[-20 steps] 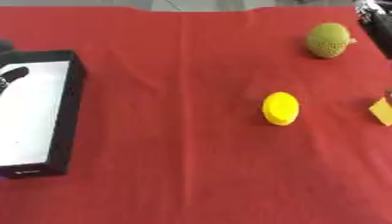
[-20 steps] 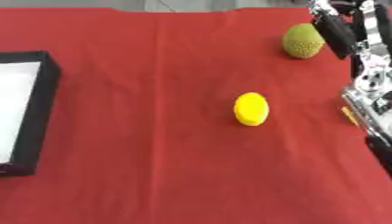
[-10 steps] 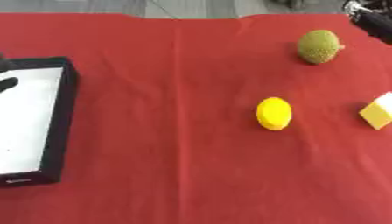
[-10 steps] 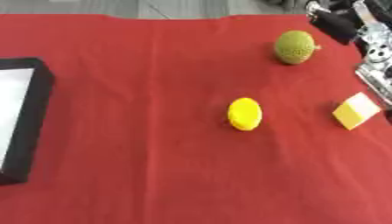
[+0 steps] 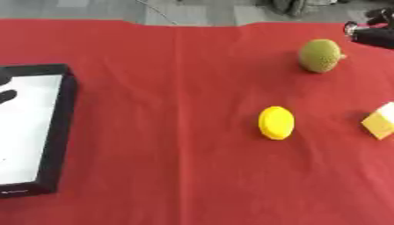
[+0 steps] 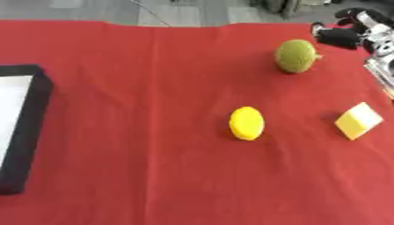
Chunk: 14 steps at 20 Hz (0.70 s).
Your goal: Pick up the objects with one hand, pass them to the other hand, and then place them into the box on the other side of the table.
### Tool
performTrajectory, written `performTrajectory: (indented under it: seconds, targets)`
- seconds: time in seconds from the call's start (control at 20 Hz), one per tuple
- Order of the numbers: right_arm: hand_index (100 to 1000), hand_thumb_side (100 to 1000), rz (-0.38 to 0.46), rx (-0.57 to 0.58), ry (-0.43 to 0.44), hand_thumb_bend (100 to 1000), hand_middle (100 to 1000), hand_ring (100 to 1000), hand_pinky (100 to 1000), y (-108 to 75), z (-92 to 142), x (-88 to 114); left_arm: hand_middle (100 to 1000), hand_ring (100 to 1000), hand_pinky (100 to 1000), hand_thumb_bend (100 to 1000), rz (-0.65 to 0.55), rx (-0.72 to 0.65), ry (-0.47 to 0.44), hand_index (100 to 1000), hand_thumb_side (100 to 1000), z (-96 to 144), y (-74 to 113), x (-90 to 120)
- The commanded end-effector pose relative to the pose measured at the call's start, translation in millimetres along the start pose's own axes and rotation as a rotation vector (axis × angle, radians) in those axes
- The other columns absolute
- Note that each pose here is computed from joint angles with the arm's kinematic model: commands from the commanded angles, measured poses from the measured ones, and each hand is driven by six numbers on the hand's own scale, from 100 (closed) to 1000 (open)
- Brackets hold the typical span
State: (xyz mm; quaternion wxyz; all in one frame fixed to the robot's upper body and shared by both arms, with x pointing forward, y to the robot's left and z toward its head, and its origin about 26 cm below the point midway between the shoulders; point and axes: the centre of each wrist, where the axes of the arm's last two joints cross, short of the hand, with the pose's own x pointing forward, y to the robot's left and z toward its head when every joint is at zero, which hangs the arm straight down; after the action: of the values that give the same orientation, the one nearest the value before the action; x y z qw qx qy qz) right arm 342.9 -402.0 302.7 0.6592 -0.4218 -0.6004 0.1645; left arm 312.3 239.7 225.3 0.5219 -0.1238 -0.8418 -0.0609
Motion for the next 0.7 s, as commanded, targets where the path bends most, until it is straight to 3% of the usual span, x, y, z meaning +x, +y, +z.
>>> performTrajectory:
  seconds: [0.05,0.15,0.7]
  targets:
    - [940,248,0.057,-0.029,-0.004,100,896,924,874,-22.0,-3.0,2.2,692,804,816,168,-0.032,-0.023,-0.034,696,895,-1.3,-0.4,11.5]
    - [941,100,0.068,-0.009,-0.005,100,890,920,873,-21.4,-5.6,1.0,692,804,816,167,-0.032,-0.026,-0.036,695,895,-1.9,-0.9,12.0]
    - [944,100,0.050,0.067,-0.034,100,873,902,867,-22.3,-11.8,0.4,694,807,816,167,-0.035,-0.034,-0.035,695,897,-2.8,-2.1,12.7]
